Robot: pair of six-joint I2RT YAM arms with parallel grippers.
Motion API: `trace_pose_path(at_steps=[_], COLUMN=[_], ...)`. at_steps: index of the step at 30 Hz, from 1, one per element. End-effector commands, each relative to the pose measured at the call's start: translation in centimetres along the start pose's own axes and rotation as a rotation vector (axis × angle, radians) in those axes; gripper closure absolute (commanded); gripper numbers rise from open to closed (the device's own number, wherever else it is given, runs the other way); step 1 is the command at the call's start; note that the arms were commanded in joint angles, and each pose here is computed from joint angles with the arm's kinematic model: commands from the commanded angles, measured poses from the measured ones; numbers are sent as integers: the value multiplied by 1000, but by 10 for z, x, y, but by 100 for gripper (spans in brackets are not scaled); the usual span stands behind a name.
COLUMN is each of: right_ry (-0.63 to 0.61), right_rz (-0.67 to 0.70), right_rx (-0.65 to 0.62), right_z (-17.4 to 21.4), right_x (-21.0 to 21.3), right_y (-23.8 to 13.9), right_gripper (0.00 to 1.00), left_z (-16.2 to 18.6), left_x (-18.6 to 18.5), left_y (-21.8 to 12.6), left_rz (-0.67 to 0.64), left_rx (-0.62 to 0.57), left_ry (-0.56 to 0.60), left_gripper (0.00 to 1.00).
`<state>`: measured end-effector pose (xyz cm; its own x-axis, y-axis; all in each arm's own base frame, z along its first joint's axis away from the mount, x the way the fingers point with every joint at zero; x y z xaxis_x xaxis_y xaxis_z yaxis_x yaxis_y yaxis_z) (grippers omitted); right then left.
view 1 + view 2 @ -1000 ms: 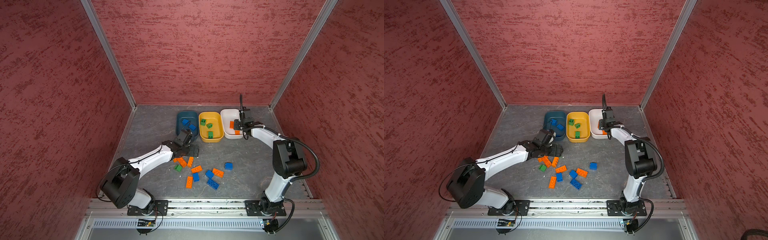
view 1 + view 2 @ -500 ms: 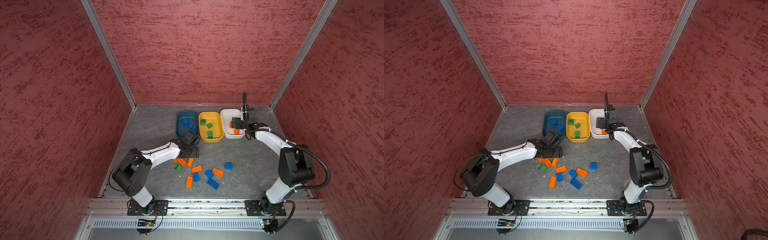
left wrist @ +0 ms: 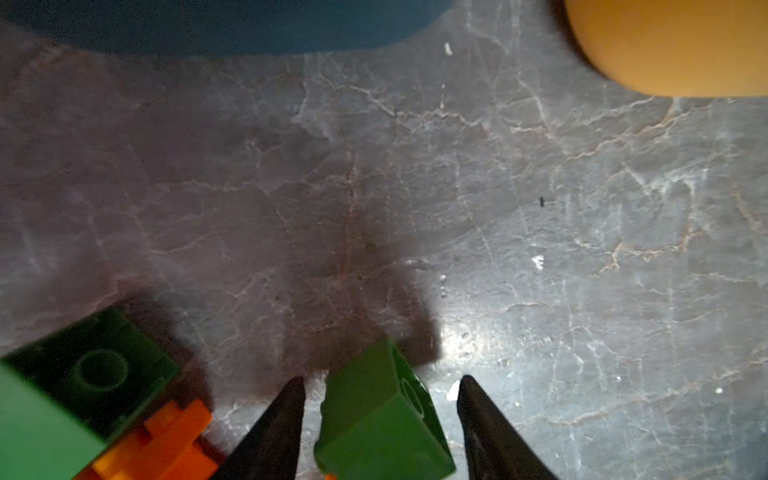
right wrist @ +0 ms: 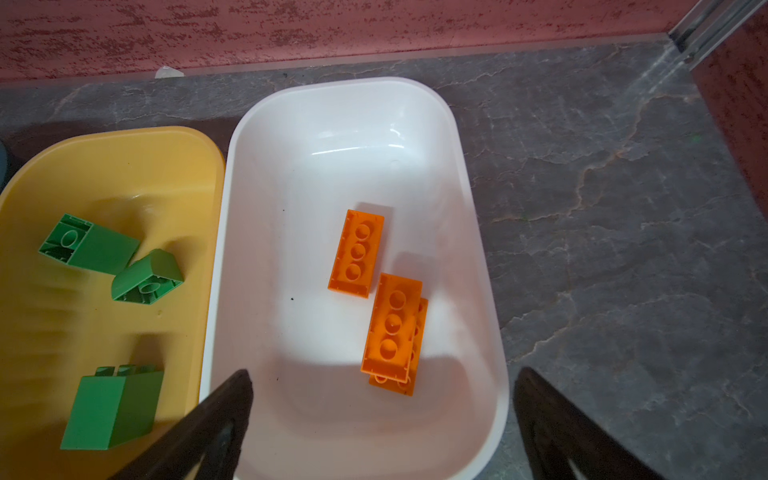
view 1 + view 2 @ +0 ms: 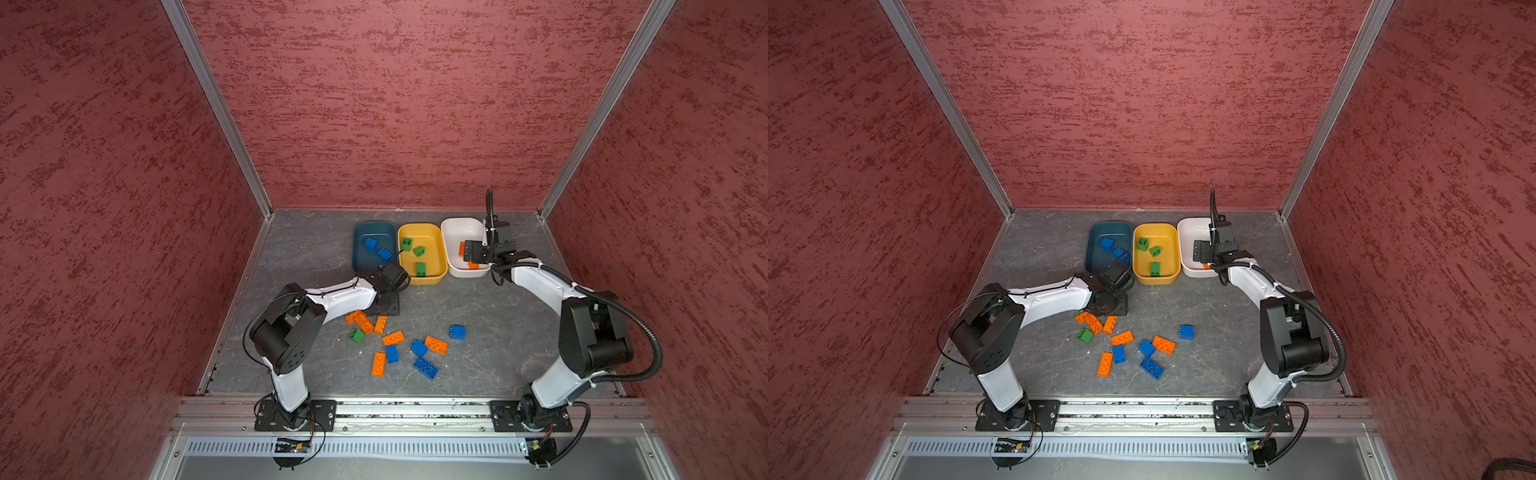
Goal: Sort the legos into containers by color
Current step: 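Grasp a green brick from the pile with the left gripper, then carry the green brick with the left gripper and release it into the yellow tub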
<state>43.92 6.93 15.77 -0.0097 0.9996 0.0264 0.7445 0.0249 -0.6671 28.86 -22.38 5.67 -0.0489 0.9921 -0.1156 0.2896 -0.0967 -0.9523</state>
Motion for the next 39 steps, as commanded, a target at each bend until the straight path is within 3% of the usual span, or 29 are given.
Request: trace_pose_path(at_steps=[1,24,33,39], right_ry=[3,64,88,106], right_rz=[-34,-139,-169,-173], right_rx=[-47,-50,-101,-143], right_z=[-10,5,5,4], right_x=[6,18,20,17], right_y=[-9,-26,-46,-62], right_gripper=[1,1,1,1], left_z=[-3,-17,-72,-122], left_x=[-1,-15,-75,-107], left_y=[1,-12,-61,-56], left_rz=[-26,-2,176,217], left_rx=[2,-31,-183,-289], left_ry=[-9,29,112,161], left_gripper=[43,64,64,64])
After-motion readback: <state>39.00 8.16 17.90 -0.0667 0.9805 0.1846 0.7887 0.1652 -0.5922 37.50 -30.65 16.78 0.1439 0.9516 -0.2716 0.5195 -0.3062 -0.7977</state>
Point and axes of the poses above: each gripper's point midway between its finger pads, its own y axis out along the fingers, its own x axis along the line the jaws close on, z = x × y, the point moved 3 cm from there along -y, back along the fingers, and after that the axes turned 4 degrees about -y, right-handed, at the moved point
